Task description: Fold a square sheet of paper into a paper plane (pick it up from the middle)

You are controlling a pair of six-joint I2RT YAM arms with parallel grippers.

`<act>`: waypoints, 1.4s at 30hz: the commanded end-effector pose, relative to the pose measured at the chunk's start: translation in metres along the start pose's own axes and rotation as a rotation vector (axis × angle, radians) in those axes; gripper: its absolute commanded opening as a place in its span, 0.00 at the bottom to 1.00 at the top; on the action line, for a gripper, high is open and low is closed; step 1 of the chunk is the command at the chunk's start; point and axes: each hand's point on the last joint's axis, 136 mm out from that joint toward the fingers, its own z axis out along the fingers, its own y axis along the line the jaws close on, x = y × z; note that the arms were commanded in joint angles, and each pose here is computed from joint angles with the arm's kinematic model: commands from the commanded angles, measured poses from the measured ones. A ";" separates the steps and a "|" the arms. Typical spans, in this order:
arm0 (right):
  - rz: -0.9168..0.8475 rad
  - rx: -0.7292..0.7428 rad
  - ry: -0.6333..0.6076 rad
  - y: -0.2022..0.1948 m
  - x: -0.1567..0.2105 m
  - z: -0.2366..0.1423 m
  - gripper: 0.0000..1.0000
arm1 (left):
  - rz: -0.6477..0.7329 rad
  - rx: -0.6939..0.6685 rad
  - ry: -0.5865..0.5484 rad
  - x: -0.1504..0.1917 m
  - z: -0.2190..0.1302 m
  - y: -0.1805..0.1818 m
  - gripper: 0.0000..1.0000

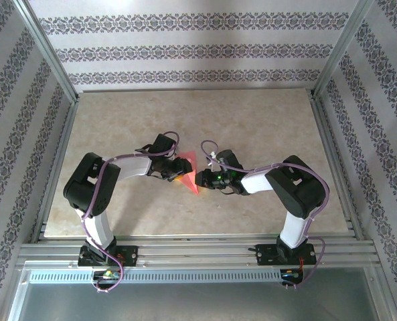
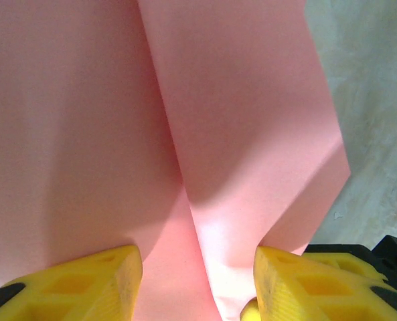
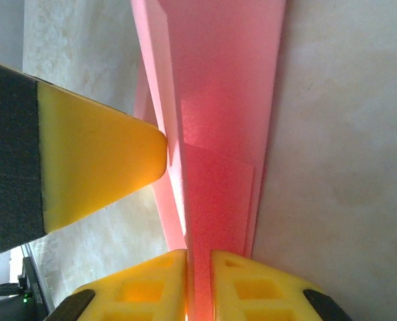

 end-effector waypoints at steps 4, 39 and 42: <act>0.061 0.003 0.018 -0.007 0.003 -0.004 0.18 | 0.003 -0.196 0.102 0.030 0.011 0.041 0.52; 0.152 0.019 0.066 -0.022 0.011 0.004 0.19 | 0.119 0.021 -0.038 0.000 -0.025 -0.035 0.57; 0.147 0.013 0.065 -0.020 0.009 0.004 0.19 | 0.101 0.000 -0.003 0.004 -0.014 -0.025 0.53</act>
